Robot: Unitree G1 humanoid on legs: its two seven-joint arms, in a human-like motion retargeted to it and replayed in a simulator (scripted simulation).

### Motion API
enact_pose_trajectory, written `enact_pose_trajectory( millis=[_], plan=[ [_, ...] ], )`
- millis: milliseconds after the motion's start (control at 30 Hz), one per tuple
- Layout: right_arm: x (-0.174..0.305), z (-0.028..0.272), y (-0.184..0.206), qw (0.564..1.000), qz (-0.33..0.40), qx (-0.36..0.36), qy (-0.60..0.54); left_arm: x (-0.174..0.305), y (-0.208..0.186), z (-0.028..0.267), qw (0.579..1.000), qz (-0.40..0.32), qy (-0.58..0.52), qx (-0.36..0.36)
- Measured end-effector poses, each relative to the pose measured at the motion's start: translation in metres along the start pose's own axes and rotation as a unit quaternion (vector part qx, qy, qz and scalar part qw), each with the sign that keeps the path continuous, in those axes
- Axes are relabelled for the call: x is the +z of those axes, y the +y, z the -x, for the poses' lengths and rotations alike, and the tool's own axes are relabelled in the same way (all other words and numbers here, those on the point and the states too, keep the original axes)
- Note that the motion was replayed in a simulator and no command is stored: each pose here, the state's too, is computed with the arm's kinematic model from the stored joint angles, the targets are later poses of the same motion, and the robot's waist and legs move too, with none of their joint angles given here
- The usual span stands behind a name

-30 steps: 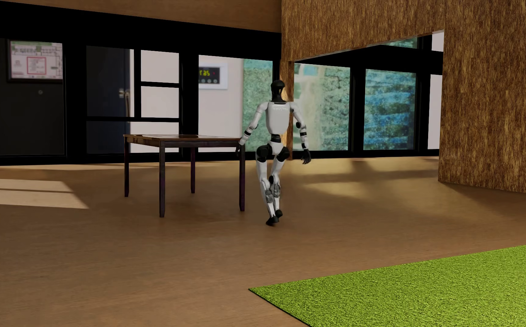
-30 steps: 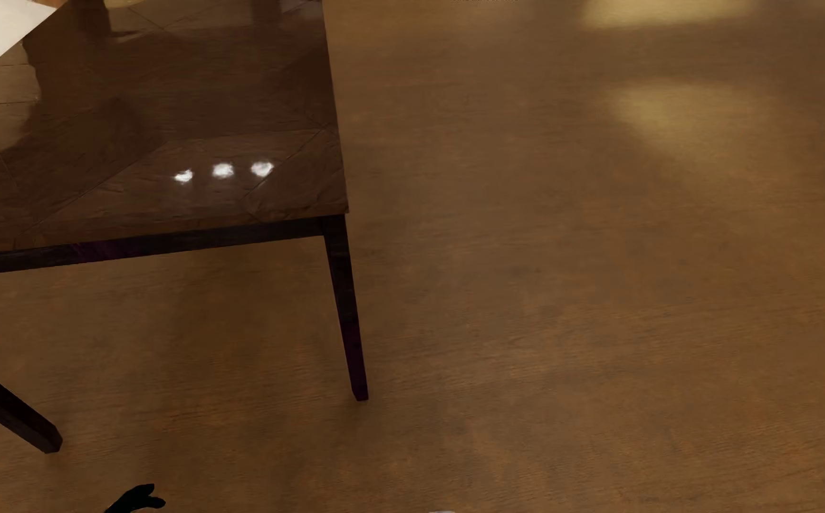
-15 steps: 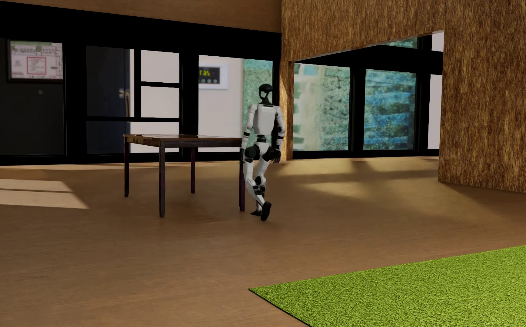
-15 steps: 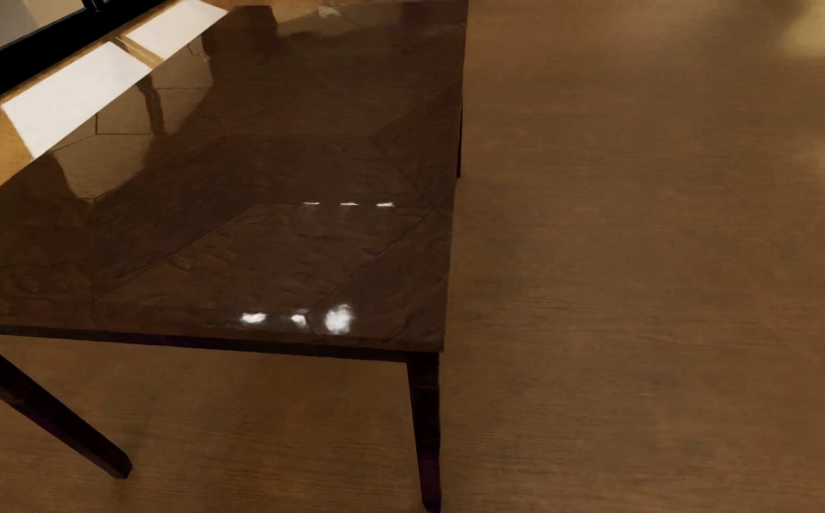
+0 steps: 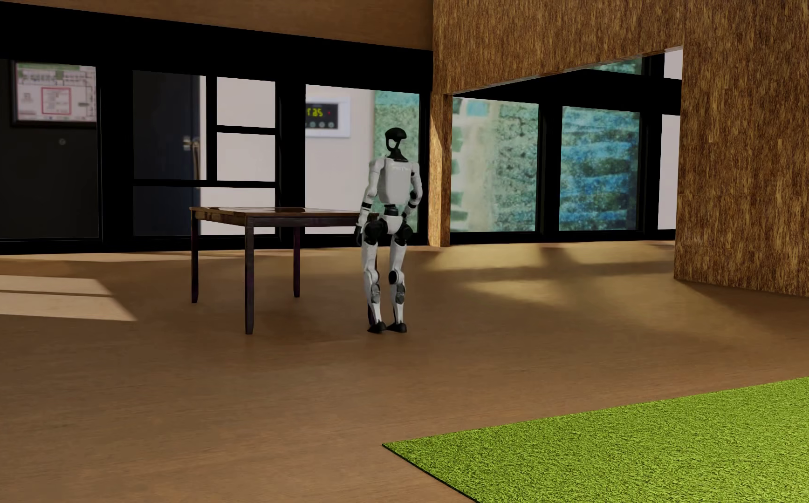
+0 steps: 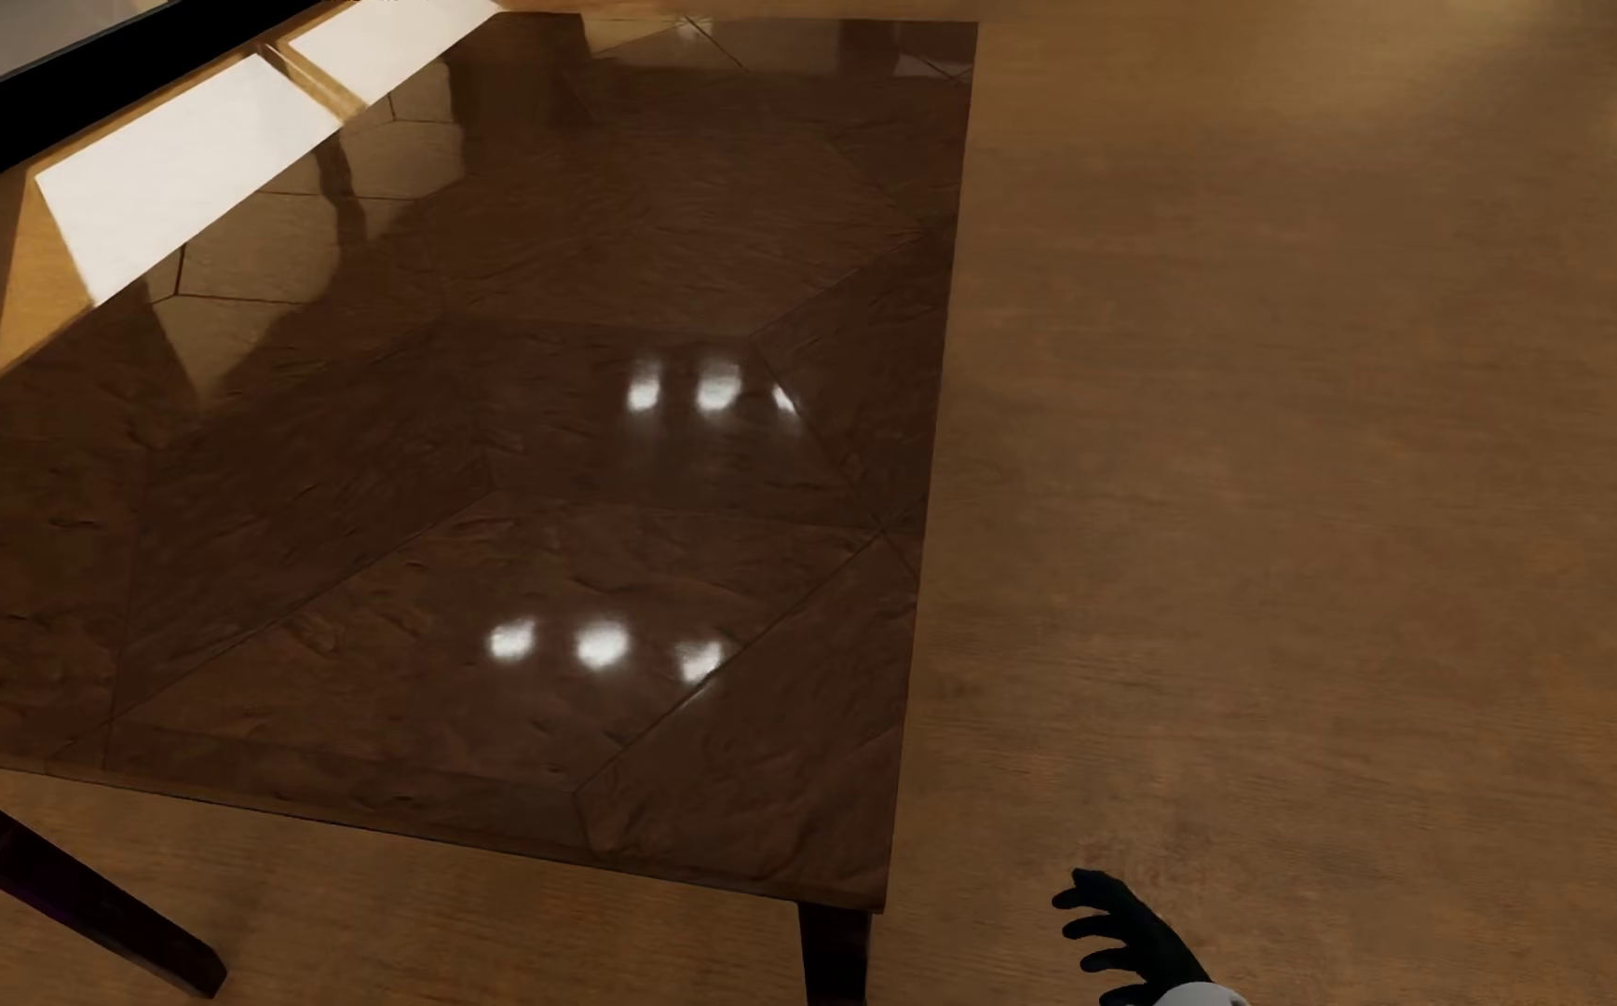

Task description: Walk towards the table

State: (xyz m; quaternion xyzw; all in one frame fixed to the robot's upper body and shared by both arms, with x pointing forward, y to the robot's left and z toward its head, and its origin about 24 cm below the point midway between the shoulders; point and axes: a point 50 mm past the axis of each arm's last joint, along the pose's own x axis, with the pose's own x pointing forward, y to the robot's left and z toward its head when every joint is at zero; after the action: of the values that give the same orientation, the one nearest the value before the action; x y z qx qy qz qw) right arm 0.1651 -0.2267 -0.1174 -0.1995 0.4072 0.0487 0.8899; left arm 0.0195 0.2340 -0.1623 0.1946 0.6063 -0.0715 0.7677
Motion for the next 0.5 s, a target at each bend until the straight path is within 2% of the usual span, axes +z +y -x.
enact_pose_trajectory(
  millis=[133,267,367,500],
  plan=[
    [-0.08,0.025,0.046,0.983,0.061,0.084,0.149,0.064,0.03,-0.006,0.995,-0.004,-0.091,0.036],
    [-0.146,0.07,0.063,0.952,0.085,0.122,0.267,0.102,0.046,-0.003,0.987,0.001,-0.149,0.056],
    [-0.17,0.092,0.064,0.942,0.061,0.116,0.309,0.093,0.044,-0.003,0.989,0.004,-0.137,0.055],
    [-0.168,0.09,0.056,0.948,0.025,0.087,0.306,0.056,0.029,-0.006,0.996,-0.005,-0.08,0.034]
  ],
)
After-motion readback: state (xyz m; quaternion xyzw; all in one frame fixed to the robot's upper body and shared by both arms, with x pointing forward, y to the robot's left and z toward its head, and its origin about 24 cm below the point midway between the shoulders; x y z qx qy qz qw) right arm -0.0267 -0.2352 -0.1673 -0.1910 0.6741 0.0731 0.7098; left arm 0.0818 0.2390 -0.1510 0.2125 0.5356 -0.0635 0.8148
